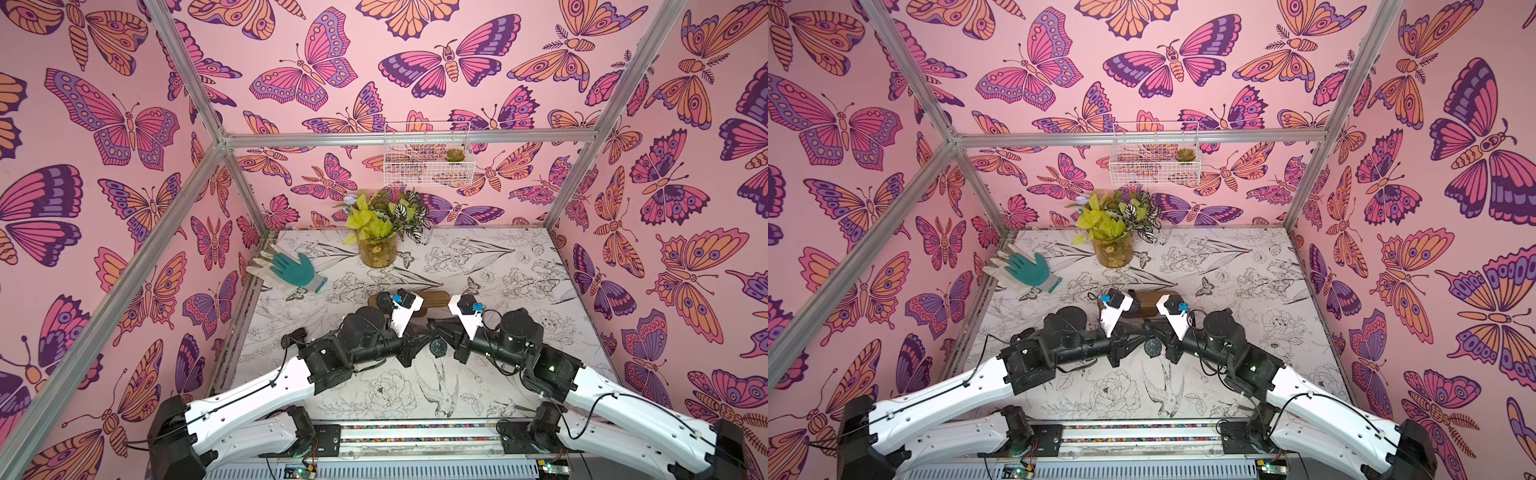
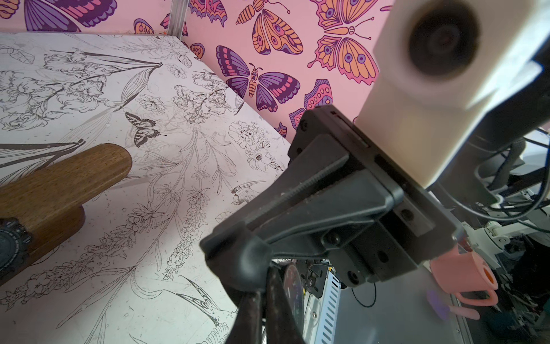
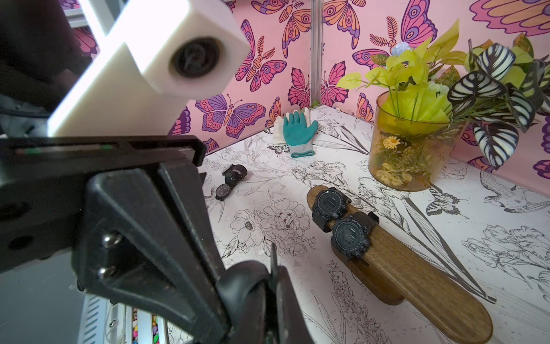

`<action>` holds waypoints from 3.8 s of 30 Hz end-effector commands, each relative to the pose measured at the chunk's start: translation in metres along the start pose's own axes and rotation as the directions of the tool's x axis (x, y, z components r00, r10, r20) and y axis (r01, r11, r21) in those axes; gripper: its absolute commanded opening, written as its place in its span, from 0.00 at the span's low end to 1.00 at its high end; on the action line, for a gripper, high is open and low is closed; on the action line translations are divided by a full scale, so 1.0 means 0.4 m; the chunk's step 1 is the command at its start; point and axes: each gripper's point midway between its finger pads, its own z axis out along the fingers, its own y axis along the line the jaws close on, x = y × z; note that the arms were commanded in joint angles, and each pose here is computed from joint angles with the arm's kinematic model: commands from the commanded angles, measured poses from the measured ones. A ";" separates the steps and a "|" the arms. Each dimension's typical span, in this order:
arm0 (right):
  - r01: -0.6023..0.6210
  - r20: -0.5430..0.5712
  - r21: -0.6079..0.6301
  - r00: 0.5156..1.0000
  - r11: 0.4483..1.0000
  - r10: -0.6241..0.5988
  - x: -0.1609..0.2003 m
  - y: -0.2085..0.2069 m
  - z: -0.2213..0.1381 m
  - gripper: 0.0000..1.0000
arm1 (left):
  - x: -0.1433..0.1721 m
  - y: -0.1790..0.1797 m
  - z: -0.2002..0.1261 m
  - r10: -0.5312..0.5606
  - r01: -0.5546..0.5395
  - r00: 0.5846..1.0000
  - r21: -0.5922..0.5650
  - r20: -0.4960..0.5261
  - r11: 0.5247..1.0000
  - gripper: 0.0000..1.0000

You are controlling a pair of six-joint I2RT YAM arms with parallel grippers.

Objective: Place watch on stand
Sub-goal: Pick up the watch at the center of the board, then place the watch on the stand.

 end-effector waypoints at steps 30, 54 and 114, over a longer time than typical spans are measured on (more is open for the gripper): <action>-0.019 0.152 0.077 0.988 0.997 0.007 0.036 -0.017 -0.025 0.68 | -0.083 0.079 -0.024 -0.155 0.188 0.953 -0.108 0.262 0.976 0.00; 0.080 0.241 0.147 0.964 0.986 -0.114 0.025 -0.026 0.022 0.61 | -0.084 0.034 0.001 -0.161 0.175 0.959 -0.042 0.234 0.984 0.00; -0.273 -0.267 0.698 0.758 0.662 0.595 0.275 -0.529 0.056 0.30 | 0.060 0.722 -0.136 -0.559 0.562 0.804 -0.566 0.203 0.603 0.63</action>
